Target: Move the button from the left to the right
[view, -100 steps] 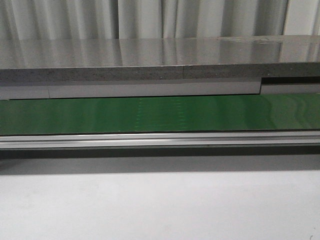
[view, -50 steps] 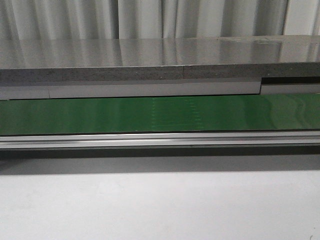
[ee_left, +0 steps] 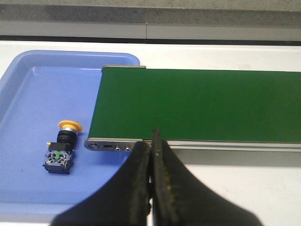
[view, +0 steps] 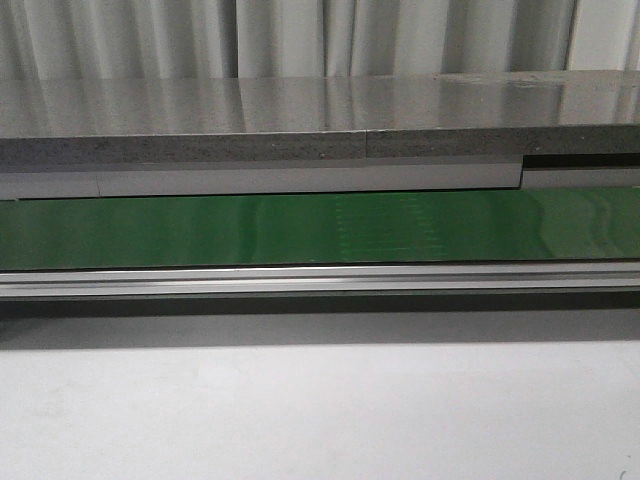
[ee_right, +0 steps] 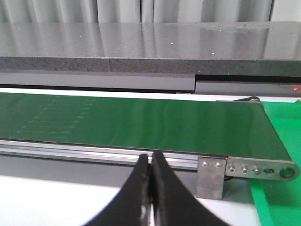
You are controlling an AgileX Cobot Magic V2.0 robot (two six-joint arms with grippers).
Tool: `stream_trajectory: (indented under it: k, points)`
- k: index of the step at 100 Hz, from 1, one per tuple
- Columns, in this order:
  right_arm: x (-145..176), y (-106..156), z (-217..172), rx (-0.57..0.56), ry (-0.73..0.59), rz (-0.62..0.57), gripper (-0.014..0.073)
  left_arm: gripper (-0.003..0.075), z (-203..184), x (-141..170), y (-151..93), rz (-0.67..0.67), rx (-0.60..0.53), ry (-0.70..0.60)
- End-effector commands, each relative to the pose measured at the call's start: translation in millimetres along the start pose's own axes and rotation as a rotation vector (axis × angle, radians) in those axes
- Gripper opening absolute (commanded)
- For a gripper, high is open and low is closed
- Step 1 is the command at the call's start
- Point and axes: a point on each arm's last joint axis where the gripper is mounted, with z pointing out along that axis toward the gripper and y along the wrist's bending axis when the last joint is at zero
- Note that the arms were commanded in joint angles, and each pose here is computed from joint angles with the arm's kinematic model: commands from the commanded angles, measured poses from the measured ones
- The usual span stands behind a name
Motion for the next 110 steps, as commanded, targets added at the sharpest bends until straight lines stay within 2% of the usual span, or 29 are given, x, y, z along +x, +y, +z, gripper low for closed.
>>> stream_trajectory:
  k: [1,9,18,28,33,38,45,50,72,79,93,110]
  points:
    - [-14,0,-3,0.006,-0.114,-0.013,-0.0067,-0.0018,-3,-16,-1,-0.016,0.007,-0.093]
    - [-14,0,-3,0.006,-0.114,-0.013,-0.0067,-0.0008,-3,-16,-1,-0.016,0.007,-0.093]
    - [-14,0,-3,0.006,-0.114,-0.013,-0.0067,0.0076,-3,-16,-1,-0.016,0.007,-0.093]
    - [-14,0,-3,0.006,-0.114,-0.013,-0.0067,0.0272,-3,-16,-1,-0.016,0.007,-0.091]
    - [-14,0,-3,0.006,-0.114,-0.013,-0.0067,0.0415,-3,-16,-1,-0.016,0.007,-0.091]
    - [-14,0,-3,0.006,-0.114,-0.013,-0.0067,0.0525,-3,-16,-1,-0.016,0.008,-0.096]
    - [-14,0,-3,0.006,-0.114,-0.013,-0.0067,0.0617,-3,-17,-1,-0.012,0.006,-0.108]
    - [-14,0,-3,0.006,-0.114,-0.013,-0.0067,0.0633,-3,-18,-1,-0.008,0.004,-0.115]
    - [-14,0,-3,0.006,-0.114,-0.013,-0.0067,0.0601,-4,-18,3,0.017,-0.035,-0.121]
    - [-14,0,-3,0.006,-0.114,-0.013,-0.0067,0.0601,-4,-20,8,-0.023,-0.086,-0.107]
    - [-14,0,-3,0.006,-0.114,-0.013,-0.0067,0.0601,3,-33,22,-0.021,-0.205,-0.074]
    - [-14,0,-3,0.006,-0.114,-0.013,-0.0067,0.0601,26,-50,46,-0.076,-0.329,0.017]
